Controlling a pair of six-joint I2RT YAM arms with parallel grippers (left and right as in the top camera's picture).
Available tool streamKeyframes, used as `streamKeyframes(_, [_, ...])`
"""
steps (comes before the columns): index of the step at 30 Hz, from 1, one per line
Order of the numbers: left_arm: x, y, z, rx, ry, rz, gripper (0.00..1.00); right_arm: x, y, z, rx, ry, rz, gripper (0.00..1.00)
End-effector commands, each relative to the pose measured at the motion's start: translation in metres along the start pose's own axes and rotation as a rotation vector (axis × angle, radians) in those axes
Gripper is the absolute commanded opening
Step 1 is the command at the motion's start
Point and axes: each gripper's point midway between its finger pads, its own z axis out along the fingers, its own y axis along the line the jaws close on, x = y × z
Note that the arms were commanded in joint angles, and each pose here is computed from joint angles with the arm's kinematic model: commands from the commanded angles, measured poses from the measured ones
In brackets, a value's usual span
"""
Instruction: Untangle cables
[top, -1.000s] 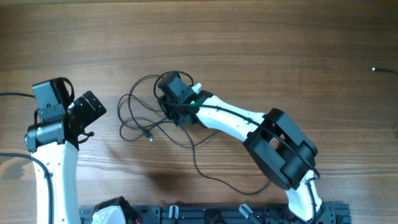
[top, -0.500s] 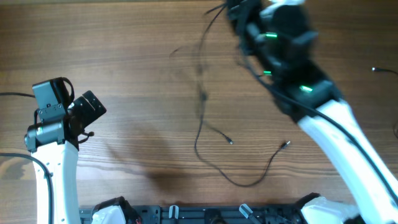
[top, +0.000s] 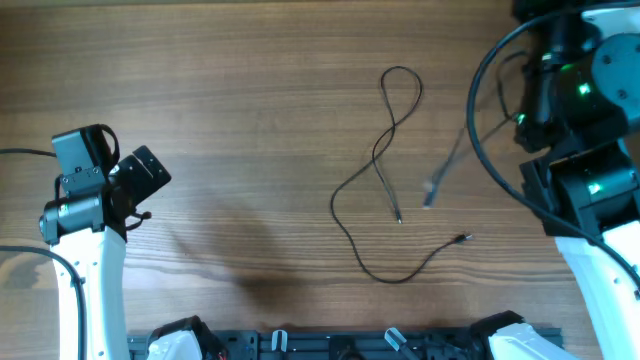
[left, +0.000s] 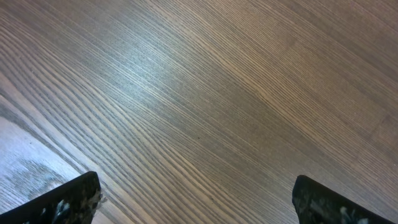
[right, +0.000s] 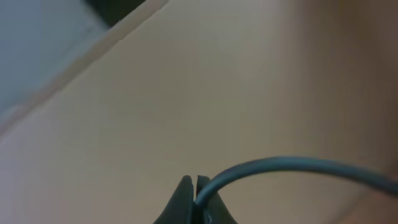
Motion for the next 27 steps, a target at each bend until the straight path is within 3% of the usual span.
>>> streamKeyframes(1, [0.000,0.000,0.001,0.002,0.004,0.013,1.00,-0.044,-0.064,0.003,0.332,-0.169,-0.267,0.04])
streamKeyframes(7, [0.000,0.000,0.001,0.002,0.004,0.013,1.00,-0.087,-0.183,0.027,0.677,-0.221,-0.440,0.04])
streamKeyframes(10, [0.000,0.000,0.001,0.002,0.004,0.013,1.00,-0.084,-0.253,0.045,0.804,-0.134,-0.508,0.04])
streamKeyframes(12, [0.000,0.000,0.001,0.002,0.004,0.013,1.00,-0.068,-0.296,0.053,0.873,-0.048,-0.512,0.04])
streamKeyframes(15, [0.000,0.000,0.001,0.002,0.004,0.013,1.00,-0.007,-0.399,0.058,1.015,0.201,-0.420,0.04])
streamKeyframes(19, [0.000,0.000,0.001,0.002,0.004,0.013,1.00,0.070,-0.485,0.048,1.131,0.448,-0.298,0.04])
streamKeyframes(20, [0.000,0.000,0.001,0.002,0.004,0.013,1.00,0.089,-0.502,0.043,1.154,0.505,-0.267,0.10])
streamKeyframes(21, [0.000,0.000,0.001,0.002,0.004,0.013,1.00,0.100,-0.509,0.041,1.153,0.545,-0.256,0.27])
streamKeyframes(22, [0.000,0.000,0.001,0.002,0.004,0.013,1.00,0.111,-0.513,0.040,1.151,0.580,-0.244,0.70])
streamKeyframes(23, [0.000,0.000,0.001,0.002,0.004,0.013,1.00,0.115,-0.513,0.040,1.139,0.596,-0.233,0.91])
streamKeyframes(24, [0.000,0.000,0.001,0.002,0.004,0.013,1.00,0.119,-0.508,0.045,1.094,0.621,-0.228,1.00])
streamKeyframes(27, [0.000,0.000,0.001,0.002,0.004,0.013,1.00,0.127,-0.481,0.060,0.897,0.719,-0.252,1.00])
